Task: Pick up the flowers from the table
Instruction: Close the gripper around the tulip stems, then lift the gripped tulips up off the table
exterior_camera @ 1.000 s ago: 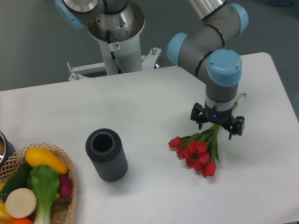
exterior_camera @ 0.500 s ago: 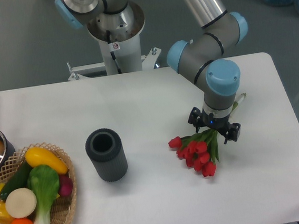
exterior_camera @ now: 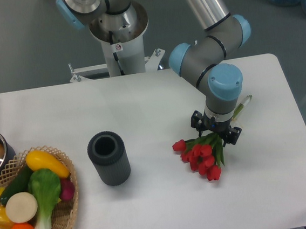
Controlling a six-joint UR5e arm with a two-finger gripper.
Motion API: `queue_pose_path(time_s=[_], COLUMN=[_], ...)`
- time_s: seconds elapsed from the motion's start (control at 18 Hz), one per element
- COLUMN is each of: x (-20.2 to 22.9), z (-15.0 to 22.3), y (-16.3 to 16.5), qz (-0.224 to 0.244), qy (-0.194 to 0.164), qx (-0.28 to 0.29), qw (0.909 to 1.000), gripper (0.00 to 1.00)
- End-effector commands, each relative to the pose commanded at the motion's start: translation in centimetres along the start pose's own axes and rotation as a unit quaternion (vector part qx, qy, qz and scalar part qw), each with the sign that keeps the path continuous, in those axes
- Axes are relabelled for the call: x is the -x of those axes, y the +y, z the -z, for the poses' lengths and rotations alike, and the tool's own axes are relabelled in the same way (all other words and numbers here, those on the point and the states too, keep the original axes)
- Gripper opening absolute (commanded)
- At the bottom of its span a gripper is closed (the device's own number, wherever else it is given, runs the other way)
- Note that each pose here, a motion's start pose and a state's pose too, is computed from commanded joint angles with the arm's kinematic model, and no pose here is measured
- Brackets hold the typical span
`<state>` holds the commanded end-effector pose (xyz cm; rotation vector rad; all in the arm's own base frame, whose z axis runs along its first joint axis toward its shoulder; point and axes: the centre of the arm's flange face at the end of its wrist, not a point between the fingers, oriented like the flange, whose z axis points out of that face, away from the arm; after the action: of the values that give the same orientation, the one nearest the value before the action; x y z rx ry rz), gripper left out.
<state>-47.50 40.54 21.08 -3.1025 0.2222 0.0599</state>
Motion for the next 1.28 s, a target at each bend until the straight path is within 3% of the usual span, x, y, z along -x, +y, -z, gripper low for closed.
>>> queue_pose_path(time_s=[0.06, 0.17, 0.28, 0.56, 0.78, 1.28], x=[0.0, 0.2, 0.5, 1.0, 1.3, 3.3], z=[0.1, 0.5, 0.9, 2.1, 2.7, 8.7], y=[0.0, 0.0, -0.1, -0.1, -0.2, -0.6], qz=[-0.001, -0.003, -0.002, -0.003, -0.004, -0.003], qy=[-0.001, -0.004, -0.008, -0.020, -0.026, -0.072], qx=[0.000, -0.002, -0.004, -0.009, -0.011, -0.025], qw=[1.0000, 1.0000, 1.0000, 0.9998, 0.9996, 0.9971], gripper=[0.28, 0.27, 0.19, 0.14, 0.13, 0.14])
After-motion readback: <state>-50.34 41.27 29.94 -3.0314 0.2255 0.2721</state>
